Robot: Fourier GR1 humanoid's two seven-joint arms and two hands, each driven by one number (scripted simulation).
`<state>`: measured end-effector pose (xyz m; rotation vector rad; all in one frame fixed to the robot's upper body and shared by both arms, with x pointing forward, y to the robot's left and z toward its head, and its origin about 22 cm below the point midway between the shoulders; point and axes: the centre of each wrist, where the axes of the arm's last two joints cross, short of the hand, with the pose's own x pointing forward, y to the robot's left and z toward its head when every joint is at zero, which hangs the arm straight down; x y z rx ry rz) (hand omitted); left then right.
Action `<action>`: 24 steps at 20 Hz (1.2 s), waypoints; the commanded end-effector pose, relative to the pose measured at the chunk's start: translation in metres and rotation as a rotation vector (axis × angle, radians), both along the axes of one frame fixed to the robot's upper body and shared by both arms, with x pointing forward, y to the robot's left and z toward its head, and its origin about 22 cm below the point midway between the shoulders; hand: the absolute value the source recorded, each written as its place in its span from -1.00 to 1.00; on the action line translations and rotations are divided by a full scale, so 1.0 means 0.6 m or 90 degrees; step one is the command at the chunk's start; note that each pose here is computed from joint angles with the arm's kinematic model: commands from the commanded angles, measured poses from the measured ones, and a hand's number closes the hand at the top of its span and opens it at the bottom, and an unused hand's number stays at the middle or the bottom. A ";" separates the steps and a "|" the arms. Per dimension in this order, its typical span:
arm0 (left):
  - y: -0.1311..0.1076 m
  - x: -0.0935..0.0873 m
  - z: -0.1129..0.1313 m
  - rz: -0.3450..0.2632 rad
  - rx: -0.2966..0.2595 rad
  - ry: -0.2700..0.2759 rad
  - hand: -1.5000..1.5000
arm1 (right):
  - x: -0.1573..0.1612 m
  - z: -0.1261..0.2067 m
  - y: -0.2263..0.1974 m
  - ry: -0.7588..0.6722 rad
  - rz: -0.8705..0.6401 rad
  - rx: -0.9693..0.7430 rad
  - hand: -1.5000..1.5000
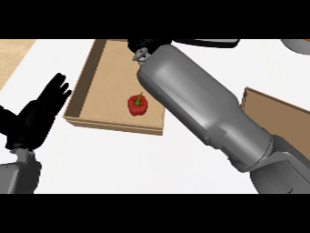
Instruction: Pick the bell pepper from the tray and place it in the cardboard box
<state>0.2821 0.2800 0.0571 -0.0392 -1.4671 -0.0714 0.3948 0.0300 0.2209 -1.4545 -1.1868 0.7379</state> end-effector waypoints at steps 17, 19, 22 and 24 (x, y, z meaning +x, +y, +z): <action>0.020 -0.018 -0.019 0.034 -0.008 0.014 0.00 | -0.007 -0.090 -0.026 -0.114 -0.026 0.355 -1.00; 0.026 -0.021 -0.011 0.040 -0.002 0.011 0.00 | -0.005 -0.104 -0.036 -0.158 -0.035 0.393 -1.00; 0.030 -0.017 -0.014 0.055 0.003 0.014 0.00 | -0.007 -0.097 -0.040 -0.214 -0.035 0.463 -1.00; 0.047 -0.013 0.000 0.063 -0.007 0.008 0.00 | -0.011 -0.100 -0.043 -0.239 -0.038 0.493 -1.00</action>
